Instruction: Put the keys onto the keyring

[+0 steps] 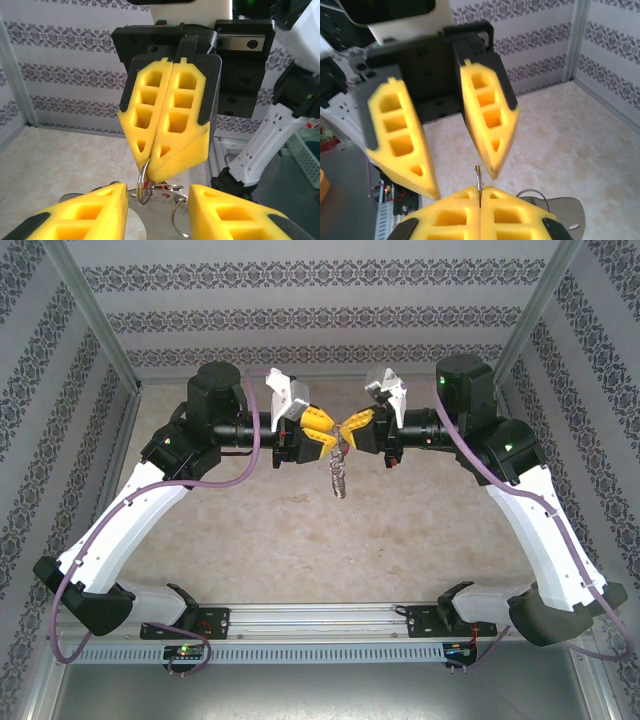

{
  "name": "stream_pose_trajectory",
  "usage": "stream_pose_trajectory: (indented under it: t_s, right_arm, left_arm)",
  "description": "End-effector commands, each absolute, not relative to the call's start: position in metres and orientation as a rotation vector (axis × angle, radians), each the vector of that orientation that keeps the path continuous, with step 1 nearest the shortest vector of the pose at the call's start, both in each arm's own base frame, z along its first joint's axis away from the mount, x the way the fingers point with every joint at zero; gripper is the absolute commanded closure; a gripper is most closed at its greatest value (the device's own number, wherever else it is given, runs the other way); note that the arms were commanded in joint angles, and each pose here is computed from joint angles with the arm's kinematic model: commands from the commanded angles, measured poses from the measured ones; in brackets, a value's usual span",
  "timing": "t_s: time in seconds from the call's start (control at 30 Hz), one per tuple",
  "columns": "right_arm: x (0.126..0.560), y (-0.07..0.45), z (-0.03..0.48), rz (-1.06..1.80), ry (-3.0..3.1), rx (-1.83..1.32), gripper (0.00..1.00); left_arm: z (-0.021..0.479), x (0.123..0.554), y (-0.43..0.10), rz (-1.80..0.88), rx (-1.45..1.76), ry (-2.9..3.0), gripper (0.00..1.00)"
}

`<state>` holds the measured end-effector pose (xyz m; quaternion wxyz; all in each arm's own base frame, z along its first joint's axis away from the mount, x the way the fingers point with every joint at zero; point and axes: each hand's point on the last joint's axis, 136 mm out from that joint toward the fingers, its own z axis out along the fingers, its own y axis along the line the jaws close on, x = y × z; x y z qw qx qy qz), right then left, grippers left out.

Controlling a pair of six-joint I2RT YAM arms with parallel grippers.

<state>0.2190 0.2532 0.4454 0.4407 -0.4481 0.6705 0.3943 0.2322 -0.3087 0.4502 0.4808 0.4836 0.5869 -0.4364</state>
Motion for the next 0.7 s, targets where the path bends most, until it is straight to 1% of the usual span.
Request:
stream_pose_trajectory:
  t_s: [0.0,0.1,0.2,0.67]
  right_arm:
    - [0.229,0.248,0.44,0.818,1.687,-1.144,1.0]
    - [0.234,0.246,0.423,0.714,1.761,-1.201,1.0]
    - [0.233,0.247,0.41,0.642,1.807,-1.27,1.0]
    - [0.218,0.251,0.397,0.61,1.837,-1.386,1.0]
  left_arm:
    - [0.447,0.241,-0.301,-0.94,1.192,1.459,0.62]
    - [0.435,0.249,-0.296,-0.841,1.223,1.522,0.62]
    - [0.426,0.254,-0.295,-0.807,1.245,1.564,0.62]
    - [0.396,0.244,-0.31,-0.863,1.36,1.61,0.61]
